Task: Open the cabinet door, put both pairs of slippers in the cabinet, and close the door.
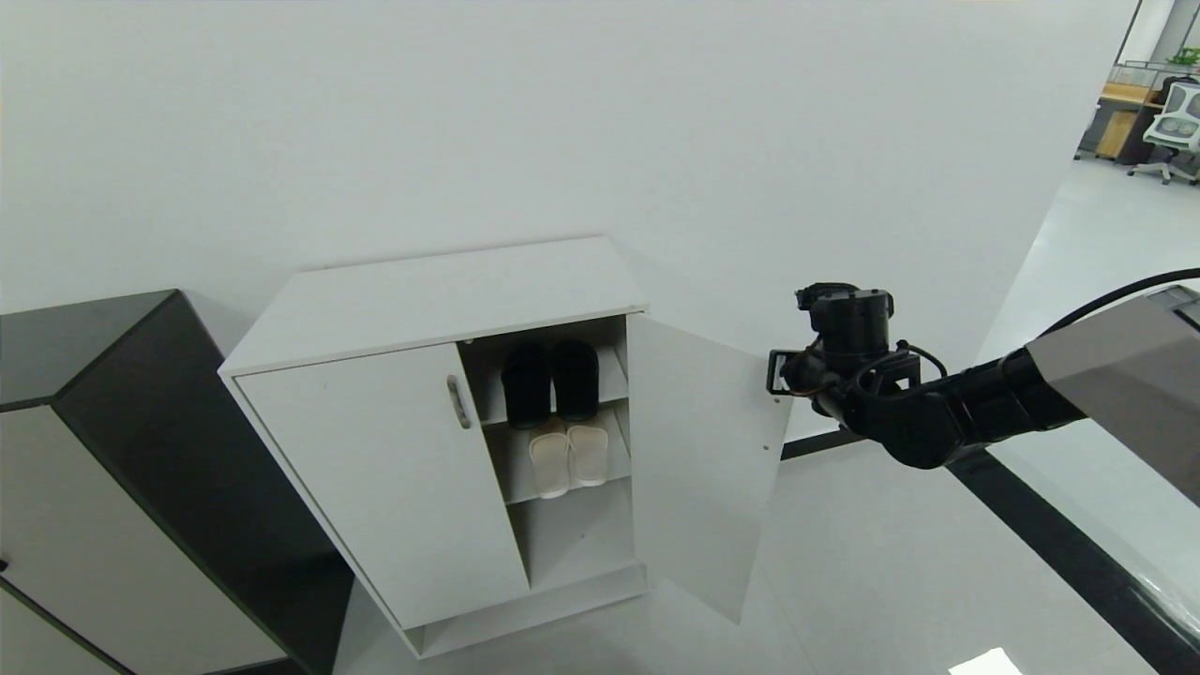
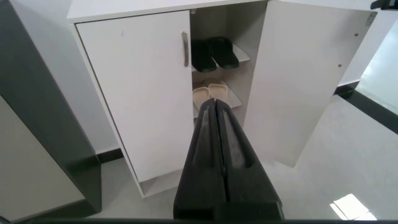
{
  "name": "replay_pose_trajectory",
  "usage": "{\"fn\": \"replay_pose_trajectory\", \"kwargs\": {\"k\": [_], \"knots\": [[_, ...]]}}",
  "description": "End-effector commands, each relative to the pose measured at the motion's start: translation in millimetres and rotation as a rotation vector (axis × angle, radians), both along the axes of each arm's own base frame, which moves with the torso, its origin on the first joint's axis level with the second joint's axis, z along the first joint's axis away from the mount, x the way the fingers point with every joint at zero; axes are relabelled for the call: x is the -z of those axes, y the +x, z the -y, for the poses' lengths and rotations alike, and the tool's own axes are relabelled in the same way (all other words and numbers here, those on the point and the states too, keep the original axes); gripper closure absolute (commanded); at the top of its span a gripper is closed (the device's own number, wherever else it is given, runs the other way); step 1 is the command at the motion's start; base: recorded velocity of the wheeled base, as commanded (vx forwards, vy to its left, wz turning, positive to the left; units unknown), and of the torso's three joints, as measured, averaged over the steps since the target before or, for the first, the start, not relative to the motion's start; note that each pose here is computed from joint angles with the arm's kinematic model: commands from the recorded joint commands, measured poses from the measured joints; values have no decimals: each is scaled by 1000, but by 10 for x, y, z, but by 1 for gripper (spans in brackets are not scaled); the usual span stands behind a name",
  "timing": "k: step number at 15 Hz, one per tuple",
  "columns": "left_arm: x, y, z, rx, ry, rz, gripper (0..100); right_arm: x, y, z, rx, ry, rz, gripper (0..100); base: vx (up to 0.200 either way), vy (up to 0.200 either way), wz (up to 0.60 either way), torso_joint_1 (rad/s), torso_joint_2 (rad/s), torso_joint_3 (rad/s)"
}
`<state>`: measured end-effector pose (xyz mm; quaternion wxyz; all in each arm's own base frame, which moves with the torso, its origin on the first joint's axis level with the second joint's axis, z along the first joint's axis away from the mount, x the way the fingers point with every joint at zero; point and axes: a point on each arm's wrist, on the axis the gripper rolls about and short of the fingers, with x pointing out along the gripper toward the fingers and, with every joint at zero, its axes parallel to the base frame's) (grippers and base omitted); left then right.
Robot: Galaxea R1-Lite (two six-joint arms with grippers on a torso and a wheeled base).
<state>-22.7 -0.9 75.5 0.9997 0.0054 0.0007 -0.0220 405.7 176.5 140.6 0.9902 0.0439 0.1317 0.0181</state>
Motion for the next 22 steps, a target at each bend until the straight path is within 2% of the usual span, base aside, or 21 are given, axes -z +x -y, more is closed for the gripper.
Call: {"fn": "replay_pose_trajectory", "kwargs": {"k": [1, 5, 9, 14, 22], "knots": [[0, 0, 0, 0, 0, 0, 100, 24, 7, 0, 1, -3, -5, 100, 0, 0, 0, 0, 0, 0], [0, 0, 0, 0, 0, 0, 100, 41, -42, -22, -6, -8, -16, 100, 0, 0, 0, 0, 0, 0], [0, 0, 0, 0, 0, 0, 100, 4, -279, -119, -50, -13, -28, 100, 0, 0, 0, 0, 0, 0], [0, 0, 0, 0, 0, 0, 100, -180, -1174, -480, -246, -8, -4, 100, 0, 0, 0, 0, 0, 0], [0, 0, 0, 0, 0, 0, 100, -108, -1259, -433, -267, -44, 2, 100, 0, 0, 0, 0, 0, 0]]}}
